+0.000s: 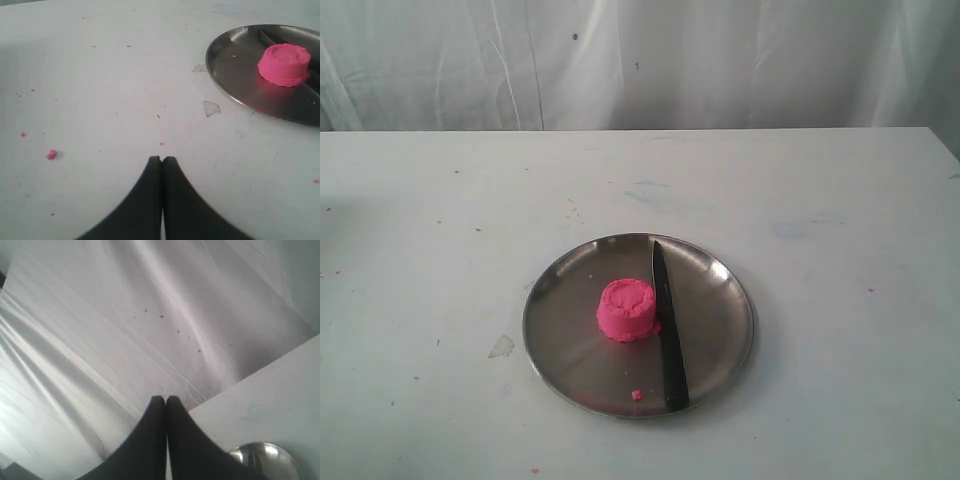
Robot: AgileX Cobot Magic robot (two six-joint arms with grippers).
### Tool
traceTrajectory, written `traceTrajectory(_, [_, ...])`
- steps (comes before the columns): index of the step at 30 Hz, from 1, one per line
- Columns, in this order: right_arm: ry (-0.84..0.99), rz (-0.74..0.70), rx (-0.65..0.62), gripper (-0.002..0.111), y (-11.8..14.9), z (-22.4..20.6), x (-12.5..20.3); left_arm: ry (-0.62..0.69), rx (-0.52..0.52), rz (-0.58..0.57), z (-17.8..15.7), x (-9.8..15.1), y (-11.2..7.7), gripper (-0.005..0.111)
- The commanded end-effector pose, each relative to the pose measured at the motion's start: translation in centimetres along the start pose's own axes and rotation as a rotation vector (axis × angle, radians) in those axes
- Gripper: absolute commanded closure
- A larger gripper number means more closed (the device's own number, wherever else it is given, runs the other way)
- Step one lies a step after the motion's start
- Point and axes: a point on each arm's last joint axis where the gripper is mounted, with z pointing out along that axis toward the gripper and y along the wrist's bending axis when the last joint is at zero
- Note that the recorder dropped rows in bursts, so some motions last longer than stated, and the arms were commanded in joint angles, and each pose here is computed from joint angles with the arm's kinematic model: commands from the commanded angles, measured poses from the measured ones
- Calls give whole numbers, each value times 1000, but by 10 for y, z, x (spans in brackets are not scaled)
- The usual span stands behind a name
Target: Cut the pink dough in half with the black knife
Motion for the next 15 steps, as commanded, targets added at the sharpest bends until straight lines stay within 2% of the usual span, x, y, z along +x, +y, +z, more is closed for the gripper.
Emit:
traceTrajectory(1, [62,-220,-52,108,28,-10,-27,0,-6,5,0,1,0,107])
traceTrajectory(6, [196,-337,-27,108,42,-10,-42,0,-6,5,0,1,0,107])
traceTrajectory(15, [500,-513,-8,108,70,34,-52,0,-6,5,0,1,0,107])
